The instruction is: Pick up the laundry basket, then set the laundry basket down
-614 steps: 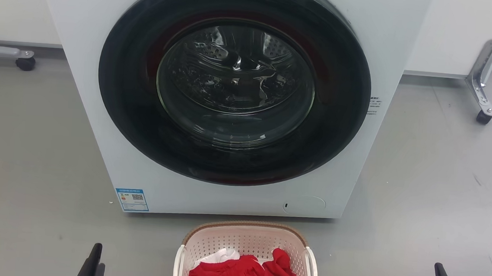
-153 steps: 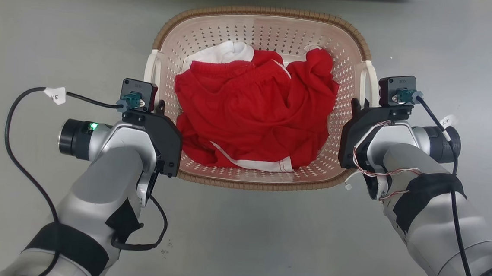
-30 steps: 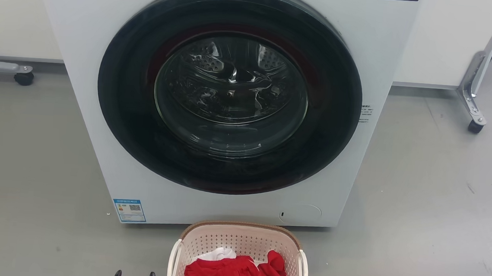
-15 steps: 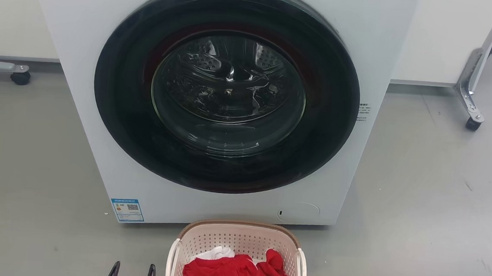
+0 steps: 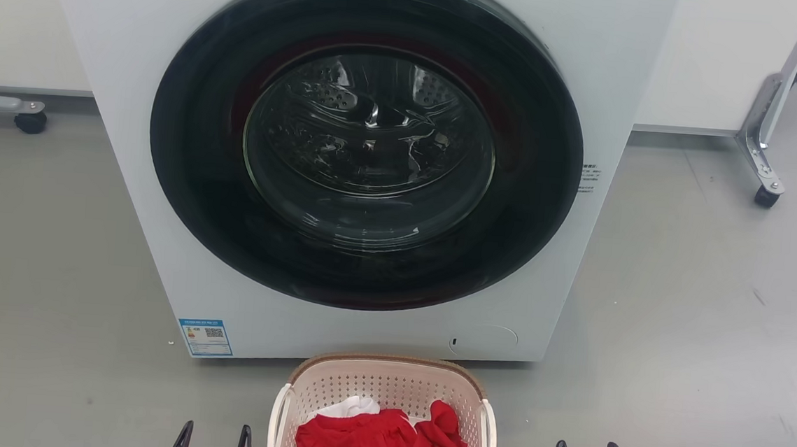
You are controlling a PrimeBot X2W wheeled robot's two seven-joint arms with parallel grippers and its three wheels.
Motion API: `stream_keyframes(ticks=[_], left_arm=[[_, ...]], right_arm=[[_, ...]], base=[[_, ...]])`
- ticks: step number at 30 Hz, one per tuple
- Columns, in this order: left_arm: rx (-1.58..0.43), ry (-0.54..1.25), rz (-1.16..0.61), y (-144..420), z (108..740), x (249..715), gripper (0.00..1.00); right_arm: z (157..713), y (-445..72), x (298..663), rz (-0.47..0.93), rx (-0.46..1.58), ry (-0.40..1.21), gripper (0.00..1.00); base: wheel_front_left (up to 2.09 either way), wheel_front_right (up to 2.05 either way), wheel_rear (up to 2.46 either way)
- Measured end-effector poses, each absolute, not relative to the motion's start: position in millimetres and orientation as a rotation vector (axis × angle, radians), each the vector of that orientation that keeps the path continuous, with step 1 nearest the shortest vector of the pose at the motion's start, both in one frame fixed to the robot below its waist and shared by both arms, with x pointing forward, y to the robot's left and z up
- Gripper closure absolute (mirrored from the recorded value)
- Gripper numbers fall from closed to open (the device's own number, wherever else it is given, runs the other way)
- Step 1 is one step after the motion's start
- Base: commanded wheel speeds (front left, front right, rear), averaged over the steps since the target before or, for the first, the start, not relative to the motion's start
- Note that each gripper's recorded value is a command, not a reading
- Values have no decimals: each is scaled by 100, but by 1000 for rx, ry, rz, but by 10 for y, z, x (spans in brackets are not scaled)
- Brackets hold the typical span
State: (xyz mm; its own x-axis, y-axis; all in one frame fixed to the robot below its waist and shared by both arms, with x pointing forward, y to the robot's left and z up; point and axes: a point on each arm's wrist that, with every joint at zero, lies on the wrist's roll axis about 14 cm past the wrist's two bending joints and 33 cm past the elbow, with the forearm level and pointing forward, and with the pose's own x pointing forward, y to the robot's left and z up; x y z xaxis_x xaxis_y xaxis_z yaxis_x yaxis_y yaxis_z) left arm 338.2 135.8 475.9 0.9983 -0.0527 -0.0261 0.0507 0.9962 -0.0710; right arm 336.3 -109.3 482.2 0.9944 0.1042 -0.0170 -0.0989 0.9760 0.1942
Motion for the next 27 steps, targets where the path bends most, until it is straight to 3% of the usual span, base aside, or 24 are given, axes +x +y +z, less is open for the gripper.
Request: stream_keyframes(ticks=[4, 5, 16, 27], left_arm=[[-69, 32, -46, 1371, 4743, 3381, 0], [-68, 36, -45, 1375, 4733, 3379, 100], [-108, 144, -19, 1441, 4438, 3261, 100], [-294, 196, 28, 1541, 4373, 3298, 100]], right_arm=[[4842, -1099, 3372, 101, 193, 20, 0], [4834, -1098, 3371, 101, 193, 23, 100], [4538, -1186, 3267, 64, 237, 128, 100], [4489, -1320, 3330, 12, 401, 177, 100]], base=[[0, 0, 0], [0, 0, 0], [0, 0, 0], [0, 0, 0]])
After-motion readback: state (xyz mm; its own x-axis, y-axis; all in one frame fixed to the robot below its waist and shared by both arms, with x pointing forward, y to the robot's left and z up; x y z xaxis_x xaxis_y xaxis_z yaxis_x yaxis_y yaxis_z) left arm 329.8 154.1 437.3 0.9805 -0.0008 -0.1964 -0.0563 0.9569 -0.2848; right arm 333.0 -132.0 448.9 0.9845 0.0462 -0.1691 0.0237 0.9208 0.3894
